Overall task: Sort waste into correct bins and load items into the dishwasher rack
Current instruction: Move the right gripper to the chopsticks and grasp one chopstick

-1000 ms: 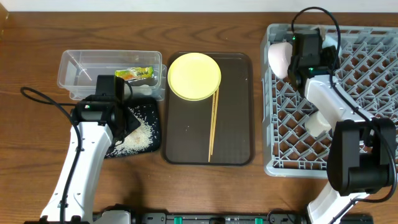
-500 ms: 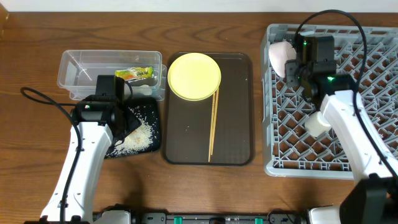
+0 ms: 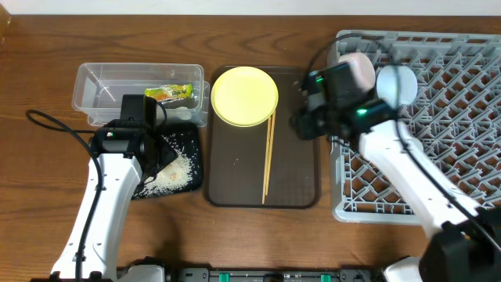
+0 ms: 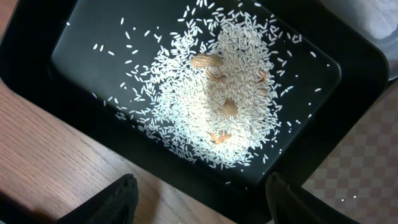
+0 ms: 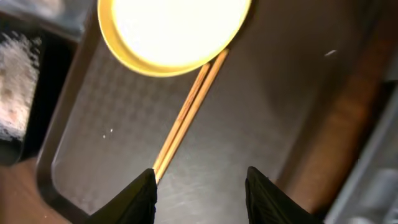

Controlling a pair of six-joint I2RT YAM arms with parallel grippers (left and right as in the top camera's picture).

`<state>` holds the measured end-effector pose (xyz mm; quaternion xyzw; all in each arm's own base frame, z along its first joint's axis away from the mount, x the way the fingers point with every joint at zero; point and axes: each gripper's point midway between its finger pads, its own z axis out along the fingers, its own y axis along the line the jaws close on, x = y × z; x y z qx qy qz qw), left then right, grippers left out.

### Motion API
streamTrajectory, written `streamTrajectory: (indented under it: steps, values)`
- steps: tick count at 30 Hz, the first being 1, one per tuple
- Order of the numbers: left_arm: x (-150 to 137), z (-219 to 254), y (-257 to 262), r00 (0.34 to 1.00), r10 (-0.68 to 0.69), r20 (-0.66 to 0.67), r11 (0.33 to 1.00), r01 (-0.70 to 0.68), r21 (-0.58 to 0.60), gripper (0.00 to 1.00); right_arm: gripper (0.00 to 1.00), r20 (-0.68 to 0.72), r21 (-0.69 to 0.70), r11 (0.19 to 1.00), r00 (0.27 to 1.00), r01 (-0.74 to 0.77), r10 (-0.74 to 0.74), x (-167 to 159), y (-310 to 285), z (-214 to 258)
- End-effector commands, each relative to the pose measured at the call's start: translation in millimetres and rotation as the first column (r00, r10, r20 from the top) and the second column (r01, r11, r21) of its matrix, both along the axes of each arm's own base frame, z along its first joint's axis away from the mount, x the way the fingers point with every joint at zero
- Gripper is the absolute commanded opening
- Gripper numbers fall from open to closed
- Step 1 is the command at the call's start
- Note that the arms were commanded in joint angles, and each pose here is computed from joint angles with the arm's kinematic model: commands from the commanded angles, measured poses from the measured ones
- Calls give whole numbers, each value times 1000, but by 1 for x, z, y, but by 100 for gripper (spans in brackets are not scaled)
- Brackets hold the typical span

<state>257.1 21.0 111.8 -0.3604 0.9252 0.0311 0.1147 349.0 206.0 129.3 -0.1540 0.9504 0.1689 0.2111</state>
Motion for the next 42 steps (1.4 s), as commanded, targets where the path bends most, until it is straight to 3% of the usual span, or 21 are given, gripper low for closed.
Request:
streamTrajectory:
  steps: [1,8,14,24,32,34,38,42]
  values:
    - [3,4,3,1000,-3,13,1000,3,10,69,44,-50,-66,996,997,60,-63,-6,10,-25]
    - [3,4,3,1000,-3,12,1000,3,10,69,43,-106,-206,968,981,140,-164,-18,22,-77]
    - [3,3,3,1000,-3,11,1000,3,10,69,42,-150,-241,960,972,141,-180,-26,37,-113]
    - [3,4,3,1000,-3,14,1000,3,10,69,41,-164,-291,945,965,149,-203,-34,41,-139]
    - [3,4,3,1000,-3,14,1000,3,10,69,35,-143,-389,903,956,182,-255,-36,17,-141]
    - [3,4,3,1000,-3,14,1000,3,10,69,29,-147,-398,898,953,188,-264,-36,12,-141]
    - [3,4,3,1000,-3,14,1000,3,10,69,1,-159,-405,892,945,201,-285,-35,4,-141]
    - [3,4,3,1000,-3,14,1000,3,10,69,1,-166,-385,894,936,228,-310,-29,-4,-136]
